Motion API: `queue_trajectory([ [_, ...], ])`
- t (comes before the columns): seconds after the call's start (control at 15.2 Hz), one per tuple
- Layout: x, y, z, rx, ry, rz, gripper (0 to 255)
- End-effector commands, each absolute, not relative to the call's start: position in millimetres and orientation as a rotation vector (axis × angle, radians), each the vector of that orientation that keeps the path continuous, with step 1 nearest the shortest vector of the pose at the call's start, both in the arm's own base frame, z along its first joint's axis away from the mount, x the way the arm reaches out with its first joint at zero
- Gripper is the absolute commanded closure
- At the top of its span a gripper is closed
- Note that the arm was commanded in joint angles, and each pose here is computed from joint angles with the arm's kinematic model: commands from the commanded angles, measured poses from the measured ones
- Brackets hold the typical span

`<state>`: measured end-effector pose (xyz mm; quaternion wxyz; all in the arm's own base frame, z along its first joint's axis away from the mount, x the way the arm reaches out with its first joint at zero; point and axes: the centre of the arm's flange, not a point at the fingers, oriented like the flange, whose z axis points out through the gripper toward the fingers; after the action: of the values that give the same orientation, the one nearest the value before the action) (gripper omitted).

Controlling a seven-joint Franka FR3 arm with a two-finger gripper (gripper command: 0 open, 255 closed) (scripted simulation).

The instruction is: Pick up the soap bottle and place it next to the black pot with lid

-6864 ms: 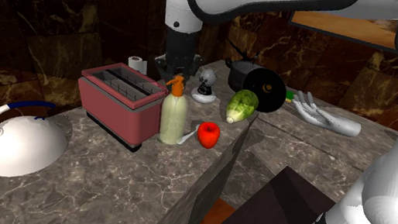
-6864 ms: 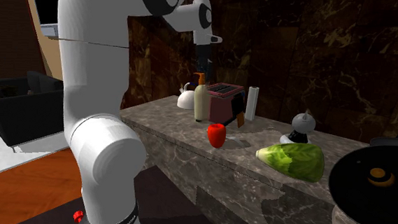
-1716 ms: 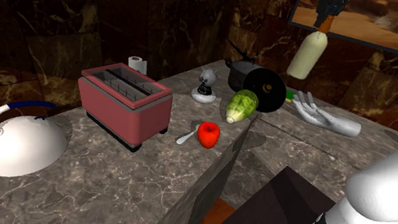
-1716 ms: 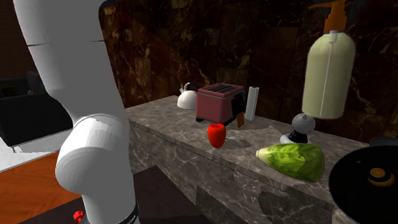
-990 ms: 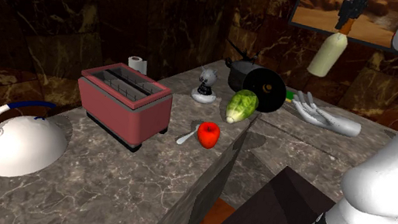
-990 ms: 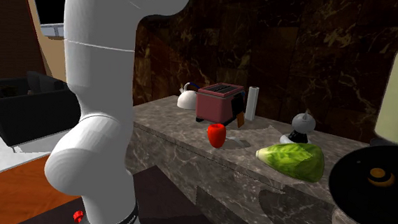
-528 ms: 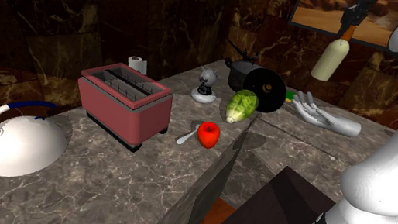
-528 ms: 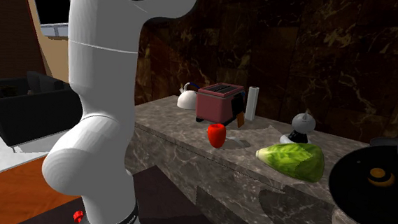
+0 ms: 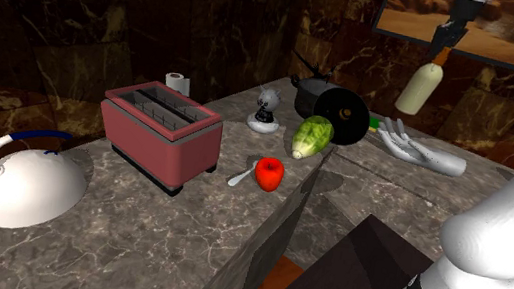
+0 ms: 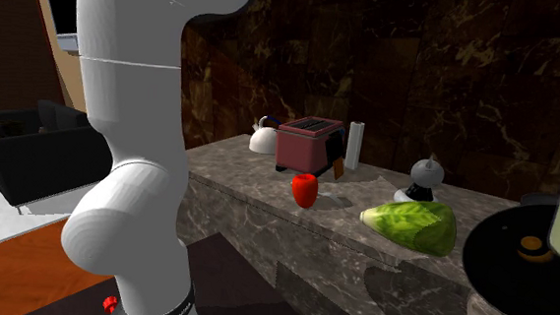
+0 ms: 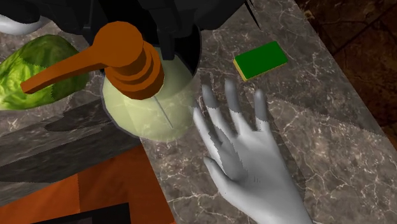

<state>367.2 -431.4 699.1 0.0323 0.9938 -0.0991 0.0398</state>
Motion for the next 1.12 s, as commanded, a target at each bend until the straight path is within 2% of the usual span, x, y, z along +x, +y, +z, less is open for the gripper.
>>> queue_trajectory([
  [0.0,366,-431,688,3.059,-0.305,0.124,255],
  [1.06,366,-431,603,3.059,-0.305,0.124,255],
])
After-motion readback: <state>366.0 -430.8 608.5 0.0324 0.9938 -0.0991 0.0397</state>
